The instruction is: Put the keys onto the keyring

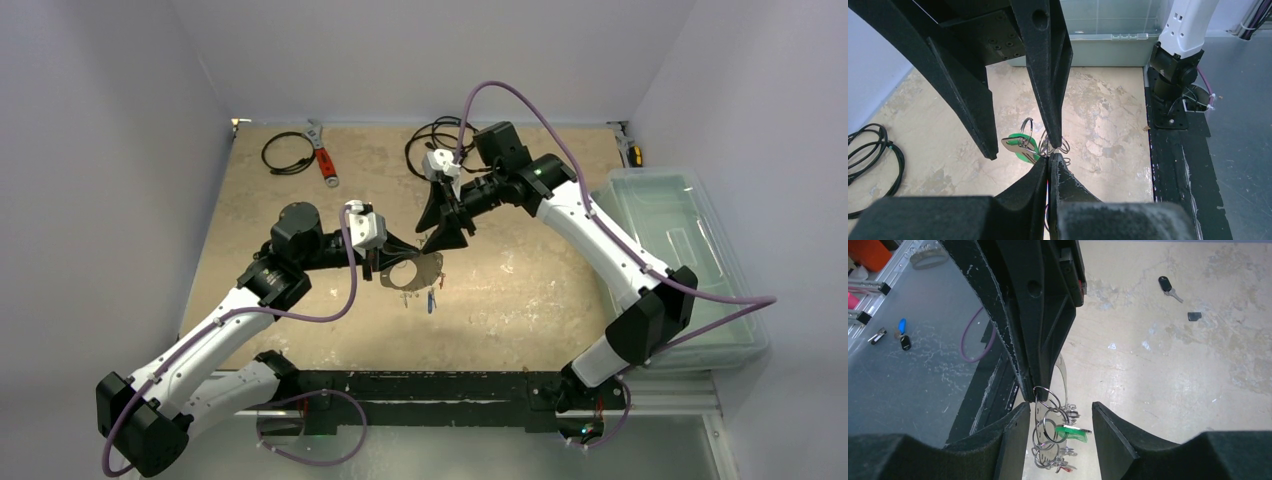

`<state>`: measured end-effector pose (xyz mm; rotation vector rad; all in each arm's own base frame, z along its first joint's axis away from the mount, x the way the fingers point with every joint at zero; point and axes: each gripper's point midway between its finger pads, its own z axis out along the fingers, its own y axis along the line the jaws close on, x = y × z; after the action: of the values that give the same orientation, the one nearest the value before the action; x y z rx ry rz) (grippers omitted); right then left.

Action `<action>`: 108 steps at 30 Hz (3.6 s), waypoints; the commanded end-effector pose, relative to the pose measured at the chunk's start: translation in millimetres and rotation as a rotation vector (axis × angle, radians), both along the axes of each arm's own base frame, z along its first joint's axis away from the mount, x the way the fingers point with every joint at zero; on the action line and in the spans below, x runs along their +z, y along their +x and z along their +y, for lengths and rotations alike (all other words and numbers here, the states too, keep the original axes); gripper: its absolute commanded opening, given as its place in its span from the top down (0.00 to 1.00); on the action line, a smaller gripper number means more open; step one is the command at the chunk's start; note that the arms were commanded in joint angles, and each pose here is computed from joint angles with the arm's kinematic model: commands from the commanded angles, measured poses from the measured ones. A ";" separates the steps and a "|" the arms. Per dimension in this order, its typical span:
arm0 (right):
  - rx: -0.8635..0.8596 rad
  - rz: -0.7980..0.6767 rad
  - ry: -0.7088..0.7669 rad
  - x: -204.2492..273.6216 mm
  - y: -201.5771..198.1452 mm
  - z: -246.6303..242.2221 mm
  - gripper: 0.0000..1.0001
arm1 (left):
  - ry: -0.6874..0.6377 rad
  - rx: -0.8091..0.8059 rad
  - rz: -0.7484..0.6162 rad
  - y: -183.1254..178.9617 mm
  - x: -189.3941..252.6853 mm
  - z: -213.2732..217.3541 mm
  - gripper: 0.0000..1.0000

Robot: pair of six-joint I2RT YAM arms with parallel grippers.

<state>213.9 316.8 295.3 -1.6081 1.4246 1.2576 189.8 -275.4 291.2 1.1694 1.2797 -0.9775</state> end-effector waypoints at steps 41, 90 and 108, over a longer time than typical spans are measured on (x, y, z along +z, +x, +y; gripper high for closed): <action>-0.008 -0.066 0.062 24.7 -6.3 -3.4 1.00 | -0.032 0.117 -0.086 16.8 22.3 7.6 0.70; -0.220 -0.205 0.064 35.3 13.9 -1.0 0.55 | -0.060 0.183 -0.071 35.4 29.1 4.6 1.00; -0.180 -0.211 0.191 58.8 9.2 -12.1 0.52 | -0.116 0.162 -0.107 22.6 44.9 8.9 1.00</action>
<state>230.9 299.3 344.5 -1.3696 1.3051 0.9789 218.4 -266.0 311.0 1.0177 1.2962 -0.8375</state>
